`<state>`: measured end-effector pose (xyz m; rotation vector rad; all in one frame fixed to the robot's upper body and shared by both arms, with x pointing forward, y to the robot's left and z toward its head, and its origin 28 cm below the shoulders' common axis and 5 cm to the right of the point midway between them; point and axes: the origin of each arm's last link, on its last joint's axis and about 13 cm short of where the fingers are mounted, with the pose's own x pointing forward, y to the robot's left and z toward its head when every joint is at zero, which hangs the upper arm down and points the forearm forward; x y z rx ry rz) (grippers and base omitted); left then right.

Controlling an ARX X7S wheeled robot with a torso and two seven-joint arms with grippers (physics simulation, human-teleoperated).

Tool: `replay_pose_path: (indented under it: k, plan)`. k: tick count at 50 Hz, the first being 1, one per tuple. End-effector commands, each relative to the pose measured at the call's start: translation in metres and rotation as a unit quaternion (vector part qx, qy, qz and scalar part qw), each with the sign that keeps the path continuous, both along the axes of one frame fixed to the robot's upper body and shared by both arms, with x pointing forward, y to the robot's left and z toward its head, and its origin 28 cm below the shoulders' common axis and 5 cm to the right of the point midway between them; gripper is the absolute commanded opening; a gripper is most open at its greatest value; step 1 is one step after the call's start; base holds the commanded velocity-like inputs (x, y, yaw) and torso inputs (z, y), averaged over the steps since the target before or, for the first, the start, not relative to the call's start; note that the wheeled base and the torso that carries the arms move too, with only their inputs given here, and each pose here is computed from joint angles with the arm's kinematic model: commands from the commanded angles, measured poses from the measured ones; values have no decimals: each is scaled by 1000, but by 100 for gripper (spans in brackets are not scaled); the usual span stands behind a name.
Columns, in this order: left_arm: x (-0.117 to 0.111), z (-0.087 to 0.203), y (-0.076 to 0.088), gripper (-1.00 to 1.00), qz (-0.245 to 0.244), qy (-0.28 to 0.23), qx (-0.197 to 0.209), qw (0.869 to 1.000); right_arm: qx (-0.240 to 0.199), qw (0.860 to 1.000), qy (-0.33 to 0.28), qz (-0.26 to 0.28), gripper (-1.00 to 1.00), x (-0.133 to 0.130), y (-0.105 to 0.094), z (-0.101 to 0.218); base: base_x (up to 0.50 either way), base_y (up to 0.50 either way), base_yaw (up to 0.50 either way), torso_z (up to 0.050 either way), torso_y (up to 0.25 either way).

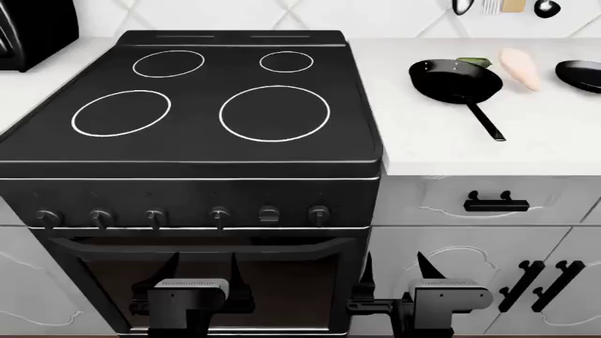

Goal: Place both pans onto different burners. Then place the pickle and the chicken breast on different pans.

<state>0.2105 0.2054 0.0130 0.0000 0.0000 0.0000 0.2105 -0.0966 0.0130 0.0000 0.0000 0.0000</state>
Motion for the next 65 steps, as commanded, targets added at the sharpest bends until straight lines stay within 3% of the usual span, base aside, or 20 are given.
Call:
replay_pose_path:
  k: [1, 14, 36, 65]
  plan:
    - [0, 0, 0, 100, -3, 0, -1, 1000, -6, 1000, -3, 1, 100, 0, 0, 0, 0, 0, 0, 0, 0]
    - [1, -1, -1, 100, -15, 2, 2, 1000, -20, 1000, -14, 1, 100, 1, 1, -1, 0, 0, 0, 0, 0]
    - [1, -2, -1, 100, -17, 2, 6, 1000, 13, 1000, -15, 19, 100, -1, 1, 0, 0, -500, 0, 0, 0]
    - [1, -2, -1, 100, -19, 7, 4, 1000, 7, 1000, -3, 5, 100, 0, 0, -2, 4, -500, 0, 0, 0]
